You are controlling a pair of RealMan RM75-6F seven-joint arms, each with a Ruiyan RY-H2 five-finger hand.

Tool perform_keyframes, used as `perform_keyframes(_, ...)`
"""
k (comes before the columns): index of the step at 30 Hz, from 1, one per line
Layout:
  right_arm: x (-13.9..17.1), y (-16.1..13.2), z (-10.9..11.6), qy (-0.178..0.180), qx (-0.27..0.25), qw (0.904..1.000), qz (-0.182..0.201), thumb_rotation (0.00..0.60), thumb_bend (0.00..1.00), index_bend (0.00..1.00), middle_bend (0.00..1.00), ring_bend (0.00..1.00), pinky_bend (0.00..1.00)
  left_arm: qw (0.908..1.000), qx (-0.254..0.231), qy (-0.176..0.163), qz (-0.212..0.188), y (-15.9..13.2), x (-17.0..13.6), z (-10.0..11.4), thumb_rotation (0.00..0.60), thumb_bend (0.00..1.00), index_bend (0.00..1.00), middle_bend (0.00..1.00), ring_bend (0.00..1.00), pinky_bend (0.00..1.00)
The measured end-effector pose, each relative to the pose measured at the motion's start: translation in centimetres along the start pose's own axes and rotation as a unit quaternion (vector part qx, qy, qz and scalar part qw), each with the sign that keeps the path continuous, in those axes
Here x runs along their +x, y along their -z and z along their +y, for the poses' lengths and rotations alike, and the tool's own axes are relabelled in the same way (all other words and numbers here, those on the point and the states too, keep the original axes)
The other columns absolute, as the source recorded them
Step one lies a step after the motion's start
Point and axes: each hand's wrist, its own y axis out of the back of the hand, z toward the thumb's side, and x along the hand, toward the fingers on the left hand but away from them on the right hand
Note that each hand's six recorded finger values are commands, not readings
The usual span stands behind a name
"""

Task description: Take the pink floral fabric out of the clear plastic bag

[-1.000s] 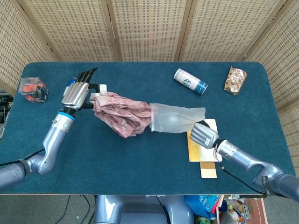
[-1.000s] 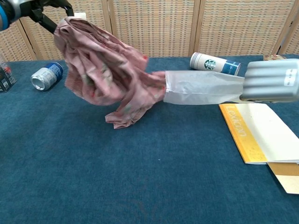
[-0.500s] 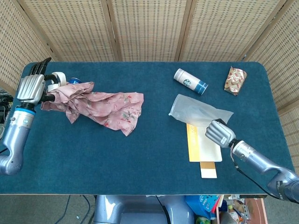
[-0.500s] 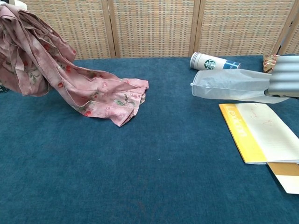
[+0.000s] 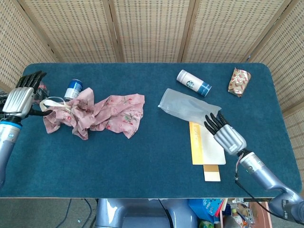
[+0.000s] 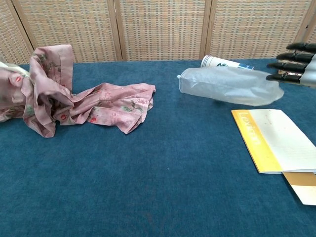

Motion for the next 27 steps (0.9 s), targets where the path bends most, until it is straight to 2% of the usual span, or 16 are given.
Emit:
perform_keyframes(4, 1.7, 1.6, 0.8, 0.019, -0.060, 0.9972, -0.039, 0.600, 0.00, 0.00, 0.00, 0.00, 0.00, 0.9996, 0.002, -0.021, 0.020, 1.5, -2.9, 1.3, 0.600, 0.09, 0.00, 0.00, 0.00, 0.00)
perform_keyframes(6, 2.8, 2.4, 1.2, 0.030, -0.101, 0.9927, -0.060, 0.600, 0.00, 0.00, 0.00, 0.00, 0.00, 0.9992, 0.001, -0.028, 0.028, 2.2, -4.4, 1.5, 0.600, 0.09, 0.00, 0.00, 0.00, 0.00)
perform_keyframes(10, 4.9, 3.3, 1.9, 0.054, -0.180, 0.9771, -0.100, 0.600, 0.00, 0.00, 0.00, 0.00, 0.00, 0.9982, -0.013, -0.034, 0.048, 3.4, -8.2, 1.3, 0.600, 0.08, 0.00, 0.00, 0.00, 0.00)
perform_keyframes(14, 7.1, 3.4, 2.5, 0.075, -0.261, 0.9522, -0.141, 0.600, 0.00, 0.00, 0.00, 0.00, 0.00, 0.9970, -0.019, -0.047, 0.058, 4.1, -11.1, 0.9, 0.600, 0.08, 0.00, 0.00, 0.00, 0.00)
perform_keyframes(18, 8.8, 2.9, 2.7, 0.086, -0.313, 0.9292, -0.178, 0.600, 0.00, 0.00, 0.00, 0.00, 0.00, 0.9958, -0.026, -0.064, 0.060, 4.2, -13.6, -0.1, 0.600, 0.08, 0.00, 0.00, 0.00, 0.00)
perform_keyframes(23, 10.3, 1.9, 2.1, 0.084, -0.388, 0.8942, -0.207, 0.600, 0.00, 0.00, 0.00, 0.00, 0.00, 0.9948, -0.038, -0.064, 0.070, 3.8, -17.3, -3.2, 0.600, 0.08, 0.00, 0.00, 0.00, 0.00)
perform_keyframes(27, 11.3, 1.0, 1.3, 0.078, -0.427, 0.8726, -0.225, 0.600, 0.00, 0.00, 0.00, 0.00, 0.00, 0.9958, -0.038, -0.050, 0.066, 3.0, -18.9, -5.3, 0.600, 0.08, 0.00, 0.00, 0.00, 0.00)
